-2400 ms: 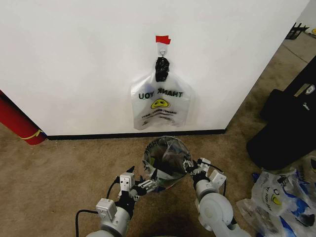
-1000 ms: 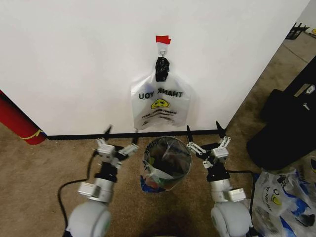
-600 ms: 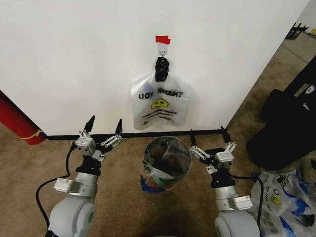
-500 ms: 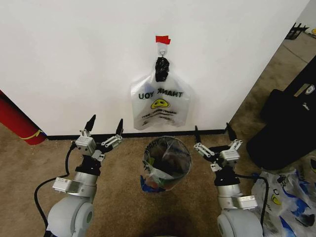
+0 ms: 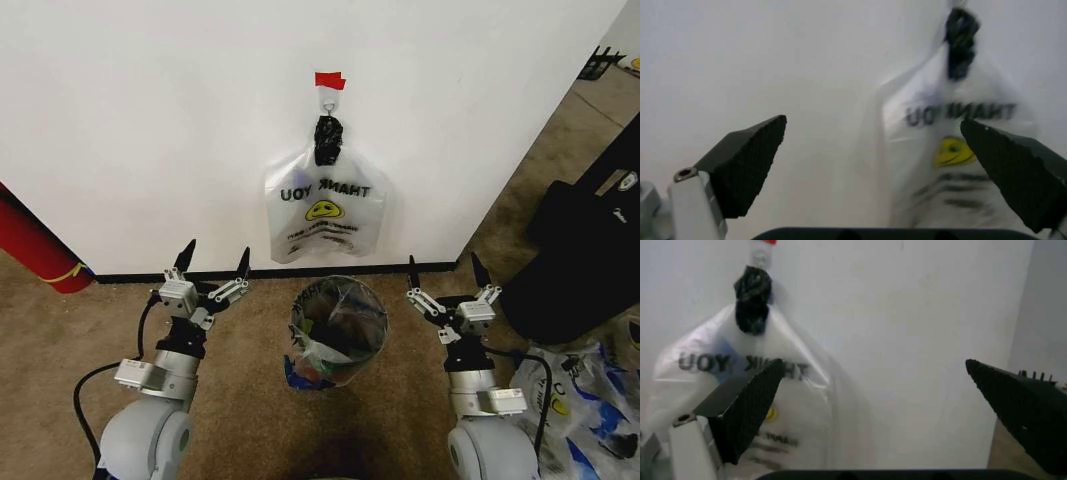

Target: Pick up the garbage bag from the wall and place it over the trash bin.

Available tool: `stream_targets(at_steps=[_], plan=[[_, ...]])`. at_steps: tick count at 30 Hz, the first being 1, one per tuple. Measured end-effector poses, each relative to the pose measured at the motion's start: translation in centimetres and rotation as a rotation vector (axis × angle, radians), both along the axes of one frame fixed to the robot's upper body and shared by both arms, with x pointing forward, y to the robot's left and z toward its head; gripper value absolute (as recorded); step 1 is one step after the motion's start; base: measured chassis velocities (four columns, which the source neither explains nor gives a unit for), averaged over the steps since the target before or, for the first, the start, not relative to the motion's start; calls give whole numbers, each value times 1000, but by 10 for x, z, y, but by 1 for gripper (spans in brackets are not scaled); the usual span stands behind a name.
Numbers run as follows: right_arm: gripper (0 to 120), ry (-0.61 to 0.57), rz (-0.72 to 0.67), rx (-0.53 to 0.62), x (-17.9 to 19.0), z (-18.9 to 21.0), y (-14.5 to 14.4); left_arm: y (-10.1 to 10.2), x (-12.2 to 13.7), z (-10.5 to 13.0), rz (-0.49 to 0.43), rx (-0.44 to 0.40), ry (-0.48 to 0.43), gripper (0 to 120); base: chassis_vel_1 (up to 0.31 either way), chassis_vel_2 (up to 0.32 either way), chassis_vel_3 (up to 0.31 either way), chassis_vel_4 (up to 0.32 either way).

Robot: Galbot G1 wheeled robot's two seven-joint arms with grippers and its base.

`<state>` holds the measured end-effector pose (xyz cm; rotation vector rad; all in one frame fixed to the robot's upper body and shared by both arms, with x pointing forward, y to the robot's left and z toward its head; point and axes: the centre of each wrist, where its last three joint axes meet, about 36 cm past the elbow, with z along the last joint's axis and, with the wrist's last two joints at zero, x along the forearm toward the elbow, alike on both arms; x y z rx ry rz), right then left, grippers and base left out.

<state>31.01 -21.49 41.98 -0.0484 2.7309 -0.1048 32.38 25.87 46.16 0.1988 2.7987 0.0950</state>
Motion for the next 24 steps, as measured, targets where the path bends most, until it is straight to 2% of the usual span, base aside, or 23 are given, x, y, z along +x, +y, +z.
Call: stream_targets(at_steps=[7,11,15,20,24], plan=[[100,-5,50,66,2,-3,-10,22,8,0,54,34,4,100,0,0,0,0],[100,-24,88,1,4,-6,-41,50,14,8,86,34,-4,100,0,0,0,0],[100,-26,109,-18,2,-5,-59,66,15,12,80,11,-1,100,0,0,0,0],[100,-17,124,-13,-2,-5,-64,70,14,10,52,-9,9,100,0,0,0,0],[100,-5,130,10,-3,-6,-55,67,13,8,41,-16,11,100,0,0,0,0]])
